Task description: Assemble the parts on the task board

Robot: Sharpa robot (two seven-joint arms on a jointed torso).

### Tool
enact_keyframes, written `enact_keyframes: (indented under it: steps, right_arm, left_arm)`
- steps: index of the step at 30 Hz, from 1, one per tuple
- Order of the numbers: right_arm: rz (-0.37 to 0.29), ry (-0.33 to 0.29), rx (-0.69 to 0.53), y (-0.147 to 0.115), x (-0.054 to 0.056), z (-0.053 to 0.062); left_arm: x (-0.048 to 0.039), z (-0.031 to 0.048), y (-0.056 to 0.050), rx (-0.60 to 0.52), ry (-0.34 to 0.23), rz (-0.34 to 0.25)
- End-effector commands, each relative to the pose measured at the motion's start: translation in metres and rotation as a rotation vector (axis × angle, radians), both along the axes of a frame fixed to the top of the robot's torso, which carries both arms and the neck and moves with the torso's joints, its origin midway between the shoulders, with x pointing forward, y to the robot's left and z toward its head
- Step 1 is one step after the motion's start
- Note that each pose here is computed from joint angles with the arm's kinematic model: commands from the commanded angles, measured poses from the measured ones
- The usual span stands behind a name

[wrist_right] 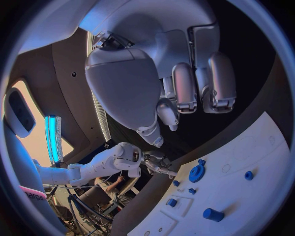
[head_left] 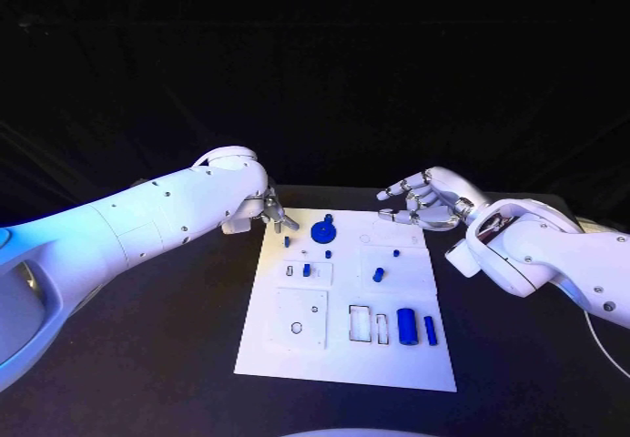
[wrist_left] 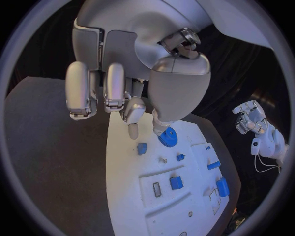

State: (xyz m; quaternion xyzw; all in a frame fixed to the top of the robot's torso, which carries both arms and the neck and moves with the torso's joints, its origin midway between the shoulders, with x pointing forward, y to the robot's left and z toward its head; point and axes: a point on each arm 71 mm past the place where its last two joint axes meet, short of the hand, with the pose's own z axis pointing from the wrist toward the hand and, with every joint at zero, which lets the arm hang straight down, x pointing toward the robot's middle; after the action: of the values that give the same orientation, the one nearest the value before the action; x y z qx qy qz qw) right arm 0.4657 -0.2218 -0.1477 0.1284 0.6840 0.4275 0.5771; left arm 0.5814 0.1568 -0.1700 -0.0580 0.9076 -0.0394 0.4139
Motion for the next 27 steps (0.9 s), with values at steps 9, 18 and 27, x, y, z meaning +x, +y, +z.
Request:
enact_keyframes:
  steps: [9,18,27]
  right_arm:
    - [0.015,0.003,-0.004,0.003,0.000,-0.001]
    - [0.015,0.003,-0.004,0.003,0.000,-0.001]
    - [0.015,0.003,-0.004,0.003,0.000,-0.001]
  left_arm:
    - [-0.0016,-0.0084,-0.006,-0.001,0.050,-0.045]
    - [-0.0023,-0.0128,-0.005,0.002,0.075,-0.048]
    - [-0.0032,-0.0151,-0.009,-0.015,0.087,-0.052]
